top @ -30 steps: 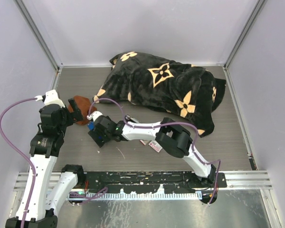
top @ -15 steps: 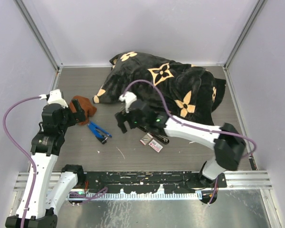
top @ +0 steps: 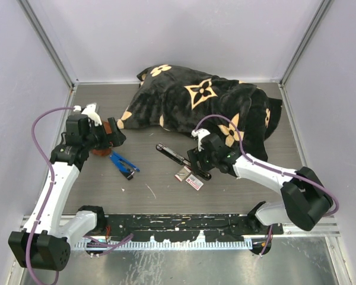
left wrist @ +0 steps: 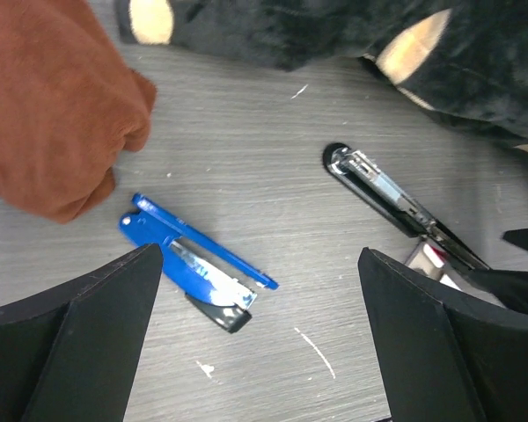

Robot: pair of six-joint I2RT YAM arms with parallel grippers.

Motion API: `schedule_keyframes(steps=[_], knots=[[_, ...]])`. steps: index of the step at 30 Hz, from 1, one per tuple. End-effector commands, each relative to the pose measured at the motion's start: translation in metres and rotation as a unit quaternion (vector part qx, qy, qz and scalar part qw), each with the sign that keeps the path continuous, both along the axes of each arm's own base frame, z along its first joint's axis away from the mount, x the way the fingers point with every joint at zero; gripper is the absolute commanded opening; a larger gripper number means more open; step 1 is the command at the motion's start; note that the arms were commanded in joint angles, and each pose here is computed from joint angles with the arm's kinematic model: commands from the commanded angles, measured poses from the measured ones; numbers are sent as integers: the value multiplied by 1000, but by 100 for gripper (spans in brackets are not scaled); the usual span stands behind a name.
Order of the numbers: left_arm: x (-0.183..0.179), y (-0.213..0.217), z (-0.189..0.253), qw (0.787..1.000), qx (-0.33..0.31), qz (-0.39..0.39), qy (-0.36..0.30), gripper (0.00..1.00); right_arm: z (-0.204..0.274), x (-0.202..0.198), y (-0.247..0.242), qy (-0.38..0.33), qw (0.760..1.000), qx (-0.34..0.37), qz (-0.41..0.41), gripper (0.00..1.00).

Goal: Load the staples into the stapler
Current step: Move the stapler to the center of the board.

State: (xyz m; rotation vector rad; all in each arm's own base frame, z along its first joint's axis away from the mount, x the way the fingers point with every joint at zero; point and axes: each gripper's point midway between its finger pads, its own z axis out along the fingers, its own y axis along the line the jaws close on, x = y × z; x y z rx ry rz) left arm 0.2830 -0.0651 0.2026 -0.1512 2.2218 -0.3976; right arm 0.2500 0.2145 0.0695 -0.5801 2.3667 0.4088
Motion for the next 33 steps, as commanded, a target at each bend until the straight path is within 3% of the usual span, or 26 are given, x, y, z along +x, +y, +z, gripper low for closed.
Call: schedule_keyframes(steps=[1, 6, 19, 30, 33], knots=[[19, -19, 46, 996, -39, -38, -73, 96, -1, 6, 19, -17, 999, 21, 44, 79], [17, -16, 39, 997, -30, -36, -68, 97, -7, 17, 25, -29, 998, 13, 51, 75], [14, -12, 38, 997, -19, -31, -68, 98, -13, 40, 48, -45, 996, 1, 71, 51], [5, -34, 29, 996, -46, -58, -47, 96, -26, 44, 62, -53, 993, -19, 106, 47], [3, -38, 27, 996, -53, -62, -44, 96, -26, 46, 74, -63, 989, -16, 130, 37]])
